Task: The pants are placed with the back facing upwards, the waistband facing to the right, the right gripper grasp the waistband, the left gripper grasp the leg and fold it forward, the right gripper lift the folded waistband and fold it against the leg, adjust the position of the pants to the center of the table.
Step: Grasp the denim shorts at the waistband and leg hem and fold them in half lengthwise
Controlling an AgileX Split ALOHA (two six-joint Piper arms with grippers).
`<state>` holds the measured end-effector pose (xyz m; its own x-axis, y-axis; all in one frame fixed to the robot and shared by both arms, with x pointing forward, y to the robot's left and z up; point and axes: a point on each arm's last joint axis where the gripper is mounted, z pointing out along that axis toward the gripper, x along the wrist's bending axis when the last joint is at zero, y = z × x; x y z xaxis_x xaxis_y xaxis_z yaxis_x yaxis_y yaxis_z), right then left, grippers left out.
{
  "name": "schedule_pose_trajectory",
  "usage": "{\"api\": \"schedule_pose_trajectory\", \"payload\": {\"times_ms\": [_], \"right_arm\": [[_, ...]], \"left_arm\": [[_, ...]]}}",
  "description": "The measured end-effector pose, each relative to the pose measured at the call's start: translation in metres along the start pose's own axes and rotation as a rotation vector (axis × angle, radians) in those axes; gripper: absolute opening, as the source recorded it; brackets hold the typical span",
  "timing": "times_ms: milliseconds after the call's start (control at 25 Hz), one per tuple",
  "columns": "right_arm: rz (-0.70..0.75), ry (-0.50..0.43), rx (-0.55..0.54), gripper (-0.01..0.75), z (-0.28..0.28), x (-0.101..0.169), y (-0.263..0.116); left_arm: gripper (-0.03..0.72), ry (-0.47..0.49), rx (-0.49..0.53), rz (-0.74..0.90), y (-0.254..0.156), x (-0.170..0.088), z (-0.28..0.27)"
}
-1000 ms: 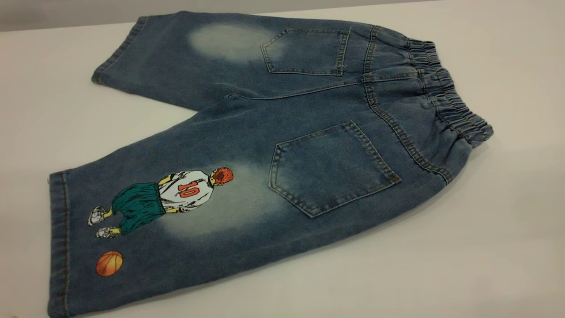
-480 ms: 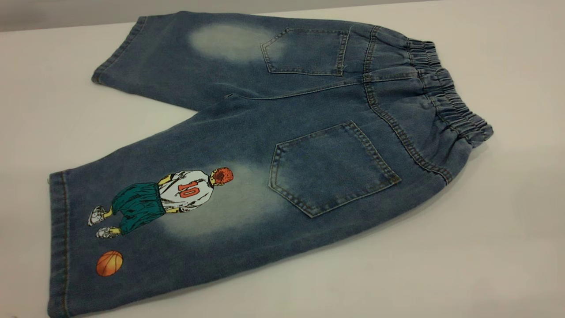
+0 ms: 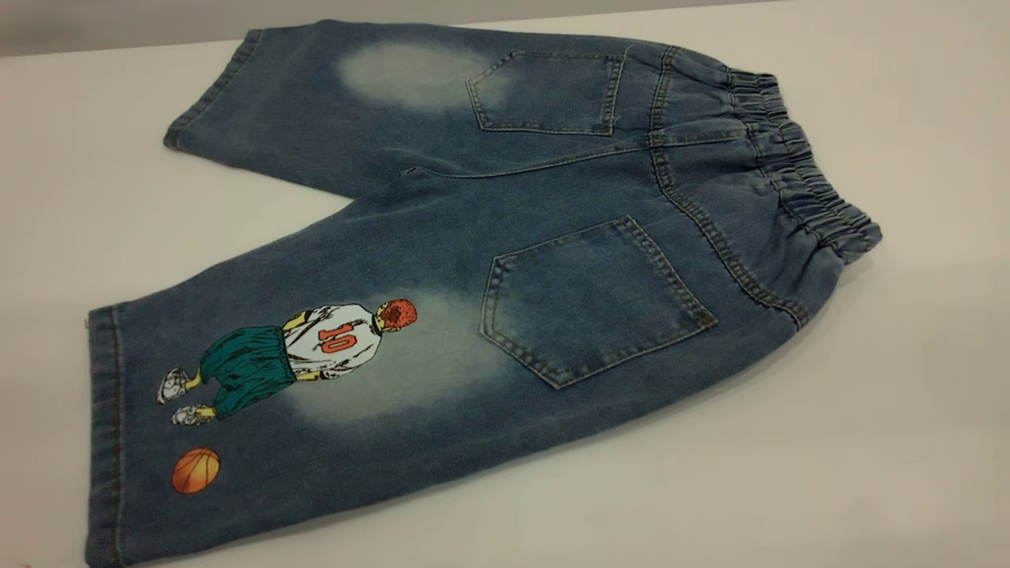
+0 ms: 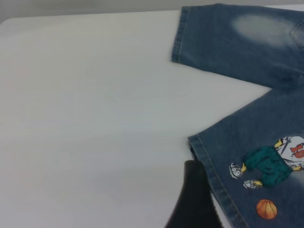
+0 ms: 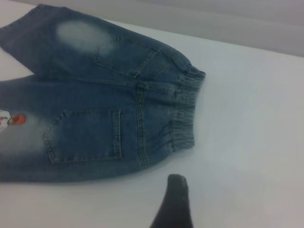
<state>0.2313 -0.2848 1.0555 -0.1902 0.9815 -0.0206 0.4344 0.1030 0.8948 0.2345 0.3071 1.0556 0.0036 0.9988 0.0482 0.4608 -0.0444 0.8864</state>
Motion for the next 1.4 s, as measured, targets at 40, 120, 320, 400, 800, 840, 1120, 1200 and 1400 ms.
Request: {"api": "schedule_pose_trajectory", "payload": {"times_ms": [40,120,320,400,800,840,1120,1200,1400], "right_arm": [[0.006,-0.002,-0.007,0.557,-0.001,0.0,0.001],[0.026,-0.009,-0.055,0.557,-0.005,0.0,0.007],[0.084,-0.007,-0.134,0.557,-0.006,-0.003,0.043],[0.103,0.006,-0.138,0.557,-0.002,-0.005,0.061],[0.202,0.113,0.046,0.557,0.062,-0.012,0.128],[0.217,0.124,0.06,0.557,0.07,-0.013,0.131],[0.288,0.171,0.16,0.557,0.143,-0.021,0.138],[0.299,0.184,0.216,0.557,0.164,-0.022,0.134],[0.321,0.234,0.36,0.557,0.209,-0.023,0.117]], "left_arm": [[0.505,0.012,-0.017,-0.006,0.005,0.001,-0.001],[0.505,0.017,-0.044,-0.027,0.017,0.002,-0.001],[0.505,-0.002,-0.101,-0.077,0.06,0.001,0.005],[0.505,-0.005,-0.11,-0.074,0.082,0.001,0.013],[0.505,-0.052,-0.095,-0.105,0.172,-0.006,0.095],[0.505,-0.062,-0.072,-0.121,0.176,-0.008,0.11],[0.505,-0.059,0.033,-0.107,0.184,-0.013,0.189],[0.505,-0.058,0.056,-0.106,0.183,-0.014,0.211],[0.505,-0.057,0.162,-0.073,0.171,-0.017,0.252]]}}
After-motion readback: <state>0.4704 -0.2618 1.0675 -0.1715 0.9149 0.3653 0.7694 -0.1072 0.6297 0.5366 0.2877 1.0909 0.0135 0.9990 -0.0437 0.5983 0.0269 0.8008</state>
